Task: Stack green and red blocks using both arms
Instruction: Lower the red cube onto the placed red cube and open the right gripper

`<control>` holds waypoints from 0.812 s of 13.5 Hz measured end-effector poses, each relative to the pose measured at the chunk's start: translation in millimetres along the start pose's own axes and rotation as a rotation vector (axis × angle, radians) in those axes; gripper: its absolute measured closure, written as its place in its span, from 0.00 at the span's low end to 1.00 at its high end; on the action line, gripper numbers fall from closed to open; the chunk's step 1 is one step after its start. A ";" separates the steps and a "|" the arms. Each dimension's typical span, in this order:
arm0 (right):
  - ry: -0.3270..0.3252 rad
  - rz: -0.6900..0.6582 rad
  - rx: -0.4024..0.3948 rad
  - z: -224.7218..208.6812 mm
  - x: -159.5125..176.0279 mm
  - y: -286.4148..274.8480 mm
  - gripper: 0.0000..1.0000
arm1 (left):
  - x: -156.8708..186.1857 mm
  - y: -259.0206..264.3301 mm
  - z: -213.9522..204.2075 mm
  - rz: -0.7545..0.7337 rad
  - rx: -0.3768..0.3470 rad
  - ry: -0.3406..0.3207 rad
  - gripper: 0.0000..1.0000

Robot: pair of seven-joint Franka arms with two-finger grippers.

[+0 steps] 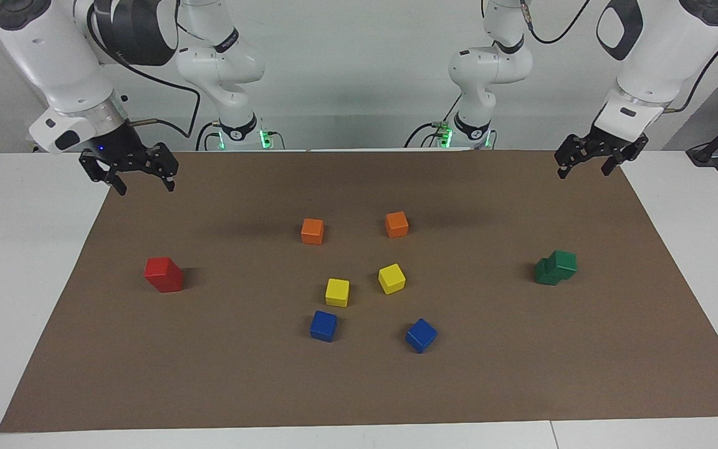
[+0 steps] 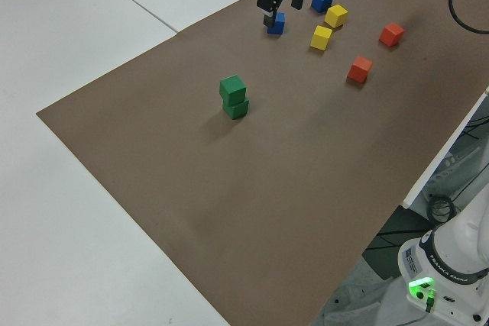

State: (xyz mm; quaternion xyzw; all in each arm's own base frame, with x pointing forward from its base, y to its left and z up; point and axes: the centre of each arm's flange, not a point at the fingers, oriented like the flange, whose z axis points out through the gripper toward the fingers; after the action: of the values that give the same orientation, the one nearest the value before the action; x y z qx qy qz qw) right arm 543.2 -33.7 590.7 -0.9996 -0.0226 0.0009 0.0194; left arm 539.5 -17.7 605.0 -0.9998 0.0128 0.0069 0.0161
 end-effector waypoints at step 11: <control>-0.042 -0.017 -0.067 3.5 -4.9 0.1 0.00 | -0.3 13.1 -3.8 0.020 -0.001 0.009 0.00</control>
State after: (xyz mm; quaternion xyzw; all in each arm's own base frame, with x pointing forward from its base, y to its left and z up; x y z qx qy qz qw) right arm 538.2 -33.9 587.2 -0.9992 -0.0317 0.0212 -0.0146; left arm 539.0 -30.9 608.4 -0.9996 0.0230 0.0026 0.0154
